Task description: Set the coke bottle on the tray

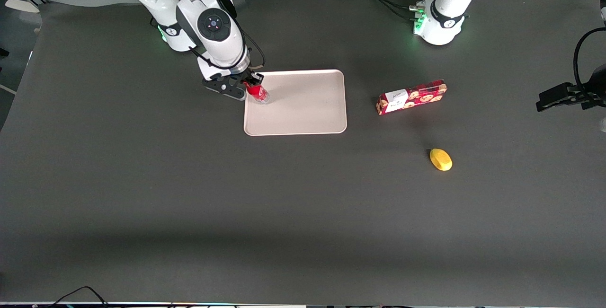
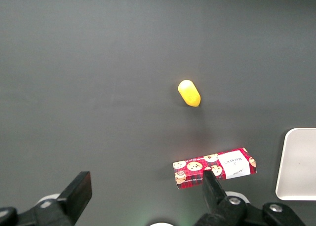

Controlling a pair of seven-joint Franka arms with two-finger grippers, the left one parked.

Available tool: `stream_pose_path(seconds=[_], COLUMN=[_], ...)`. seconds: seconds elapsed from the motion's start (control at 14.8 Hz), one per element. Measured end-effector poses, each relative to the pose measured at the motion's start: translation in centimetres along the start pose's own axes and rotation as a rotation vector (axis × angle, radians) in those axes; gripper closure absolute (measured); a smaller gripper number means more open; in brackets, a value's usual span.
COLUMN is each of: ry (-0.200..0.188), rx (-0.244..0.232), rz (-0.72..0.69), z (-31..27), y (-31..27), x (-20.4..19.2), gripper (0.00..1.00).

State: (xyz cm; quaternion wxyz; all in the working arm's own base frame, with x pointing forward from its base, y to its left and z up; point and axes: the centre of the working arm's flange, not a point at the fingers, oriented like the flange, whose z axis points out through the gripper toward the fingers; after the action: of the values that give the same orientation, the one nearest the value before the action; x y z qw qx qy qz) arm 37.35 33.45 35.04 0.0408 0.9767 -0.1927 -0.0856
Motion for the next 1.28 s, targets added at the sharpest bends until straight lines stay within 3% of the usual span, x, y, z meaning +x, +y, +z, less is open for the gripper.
stream_pose_path(seconds=[0.2, 0.27, 0.54, 0.67, 0.74, 1.01, 1.28], ry=[0.000, -0.001, 0.012, 0.035, 0.050, 0.110, 0.107], rx=[-0.004, -0.005, 0.010, 0.038, 0.049, 0.063, 0.071], rz=[0.005, 0.007, 0.010, 0.018, 0.026, 0.003, -0.093], z=[1.1, 1.1, 0.3, -2.4, -4.7, -16.5, -24.9], y=[0.3, 0.4, 0.1, -0.4, -0.6, 2.1, 10.0], x=[-0.2, -0.1, 0.0, 0.6, 1.2, 6.4, 12.9], gripper=[0.67, 0.61, 0.23, 0.04, 0.00, 0.00, 0.00])
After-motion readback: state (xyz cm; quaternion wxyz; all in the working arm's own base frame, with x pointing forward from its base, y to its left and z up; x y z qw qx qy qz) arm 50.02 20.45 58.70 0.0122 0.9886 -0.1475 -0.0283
